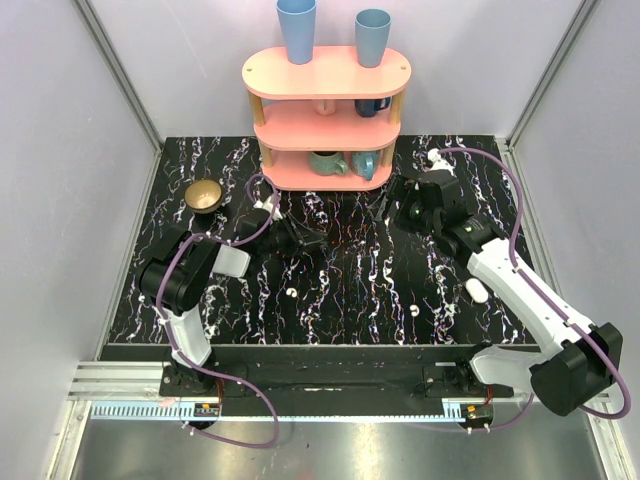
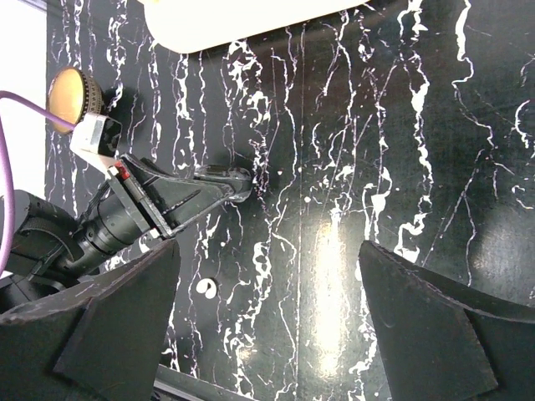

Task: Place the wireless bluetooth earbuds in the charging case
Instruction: Place the charging case with the earbuds at the center of the board.

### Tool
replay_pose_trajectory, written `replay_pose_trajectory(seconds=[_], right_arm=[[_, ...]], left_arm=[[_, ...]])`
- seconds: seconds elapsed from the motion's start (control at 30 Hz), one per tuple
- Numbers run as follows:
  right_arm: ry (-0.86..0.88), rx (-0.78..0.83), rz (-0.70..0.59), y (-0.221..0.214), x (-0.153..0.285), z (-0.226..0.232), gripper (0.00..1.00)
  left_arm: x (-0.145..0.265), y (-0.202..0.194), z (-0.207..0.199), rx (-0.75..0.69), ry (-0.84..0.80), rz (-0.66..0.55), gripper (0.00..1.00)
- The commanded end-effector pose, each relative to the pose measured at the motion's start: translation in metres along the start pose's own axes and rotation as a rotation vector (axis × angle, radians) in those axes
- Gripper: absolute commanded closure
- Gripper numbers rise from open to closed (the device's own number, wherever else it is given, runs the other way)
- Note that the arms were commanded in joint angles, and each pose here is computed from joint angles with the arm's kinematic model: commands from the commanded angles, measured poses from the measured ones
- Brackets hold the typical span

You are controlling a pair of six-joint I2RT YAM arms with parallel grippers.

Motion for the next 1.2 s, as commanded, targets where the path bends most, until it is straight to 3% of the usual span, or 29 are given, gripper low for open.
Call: replay_pose_trajectory(seconds=[0.0,0.23,0.5,0.9,1.17], right_arm=[[0.002,0.026,-0.047,0.015,0.008,-0.003,0.05],[-0.005,0.015,-0.055,0.017,0.013,-0.005,0.05],[-0.008,0.020,-0.051,0.012,0.016,-0.008,0.05],[-0.144,0.028,-0.049,0.017,0.019,-0.043,0.02],[-0.367,-0.094,0.027,0.009,0.022,-0.107,0.00]], left_arm=[[-0.005,0.017,0.000,-0.002,0.002,-0.075,0.75],[-0.005,0.021,0.011,-0.036,0.090,-0.094,0.64],[-0.002,0.020,0.018,-0.039,0.127,-0.087,0.42],[0.031,0.012,0.023,-0.117,0.192,-0.122,0.38],[0.069,0.025,-0.028,-0.312,0.134,-0.231,0.37]])
Point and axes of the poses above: each gripper's point midway between its finger pads, its own x axis back along the fingers, its own z axis along the line the jaws close on, y = z × x, the point moved 3 cm from there along x, back along the fingers, and after that the axes turned 14 degrees about x, right-handed, at the moved point
